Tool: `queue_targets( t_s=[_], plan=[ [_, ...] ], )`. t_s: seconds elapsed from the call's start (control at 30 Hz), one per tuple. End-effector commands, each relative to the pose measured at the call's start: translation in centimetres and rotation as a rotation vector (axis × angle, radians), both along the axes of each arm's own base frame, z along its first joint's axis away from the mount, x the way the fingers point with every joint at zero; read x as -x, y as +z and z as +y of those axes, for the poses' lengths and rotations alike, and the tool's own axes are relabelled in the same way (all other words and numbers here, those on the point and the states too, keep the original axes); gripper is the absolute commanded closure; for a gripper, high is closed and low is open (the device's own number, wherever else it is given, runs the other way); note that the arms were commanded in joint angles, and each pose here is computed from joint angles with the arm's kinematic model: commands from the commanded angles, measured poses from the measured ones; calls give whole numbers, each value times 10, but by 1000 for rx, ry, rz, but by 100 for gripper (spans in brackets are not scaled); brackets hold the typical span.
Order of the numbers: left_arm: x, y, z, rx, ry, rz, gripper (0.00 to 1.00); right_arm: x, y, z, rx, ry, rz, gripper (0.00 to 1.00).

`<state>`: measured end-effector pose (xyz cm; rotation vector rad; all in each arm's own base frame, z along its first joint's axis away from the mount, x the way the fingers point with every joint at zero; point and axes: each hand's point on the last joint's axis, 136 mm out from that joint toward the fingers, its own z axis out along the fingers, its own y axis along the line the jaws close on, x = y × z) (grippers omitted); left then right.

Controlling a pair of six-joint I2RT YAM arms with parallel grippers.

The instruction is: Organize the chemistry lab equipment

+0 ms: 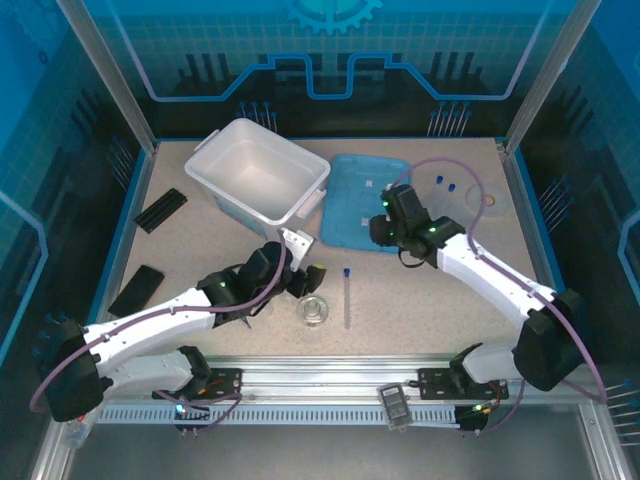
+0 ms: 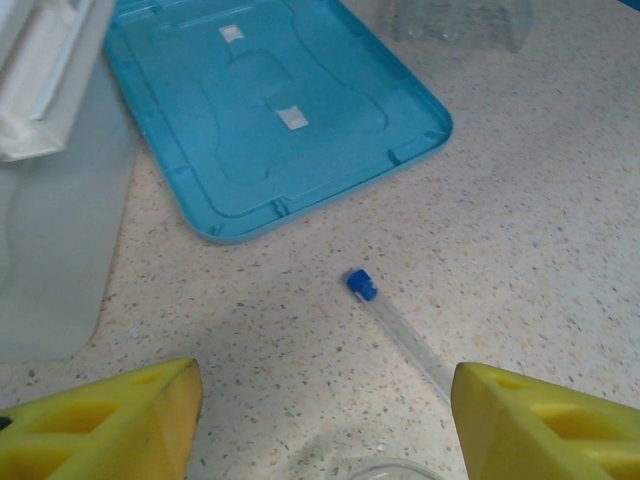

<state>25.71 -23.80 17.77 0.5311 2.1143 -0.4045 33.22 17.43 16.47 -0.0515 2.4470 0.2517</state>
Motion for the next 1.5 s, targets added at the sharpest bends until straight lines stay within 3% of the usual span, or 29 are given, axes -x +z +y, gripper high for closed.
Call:
queue_targets(
  t_s=[0.0,0.47,1.47],
  plan=[
    [2,-1,9,66,28,56,33,17,-25,25,-7,49,90,62],
    [4,-25,12,163,4,196,32,52,-91,80,62,190,272,61],
    [-5,-32,7,166,-3,217,32,52,-148,85,167,171,372,67]
  ],
)
